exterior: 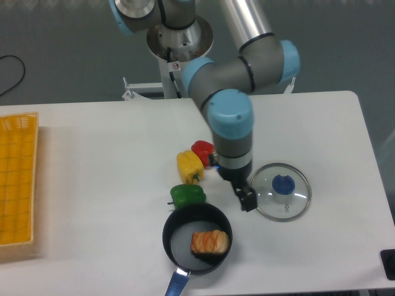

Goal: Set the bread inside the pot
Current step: 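Move the gripper back down to the blue knob of the lid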

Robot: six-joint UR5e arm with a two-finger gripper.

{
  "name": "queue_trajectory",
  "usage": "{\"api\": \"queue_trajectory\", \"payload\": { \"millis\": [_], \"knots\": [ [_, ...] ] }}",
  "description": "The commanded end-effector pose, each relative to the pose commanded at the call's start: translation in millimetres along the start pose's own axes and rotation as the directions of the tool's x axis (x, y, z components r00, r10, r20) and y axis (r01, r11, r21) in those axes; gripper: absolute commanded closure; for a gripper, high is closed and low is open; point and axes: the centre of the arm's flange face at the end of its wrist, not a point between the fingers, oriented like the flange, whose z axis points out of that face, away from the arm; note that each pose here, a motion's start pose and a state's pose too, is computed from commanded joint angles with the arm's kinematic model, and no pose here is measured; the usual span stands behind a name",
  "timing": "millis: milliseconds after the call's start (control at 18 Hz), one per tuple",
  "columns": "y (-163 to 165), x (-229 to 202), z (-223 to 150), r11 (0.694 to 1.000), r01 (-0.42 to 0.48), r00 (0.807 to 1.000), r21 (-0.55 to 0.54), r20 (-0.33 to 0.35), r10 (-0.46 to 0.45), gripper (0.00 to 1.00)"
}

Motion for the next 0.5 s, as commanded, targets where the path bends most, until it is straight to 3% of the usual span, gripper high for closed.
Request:
{"api": "queue_trajectory", "payload": {
  "millis": [500],
  "knots": [
    [44.9, 0.1, 33.6, 0.999, -0.054, 0.997, 0.004, -0.052, 0.054, 0.01]
  ]
}}
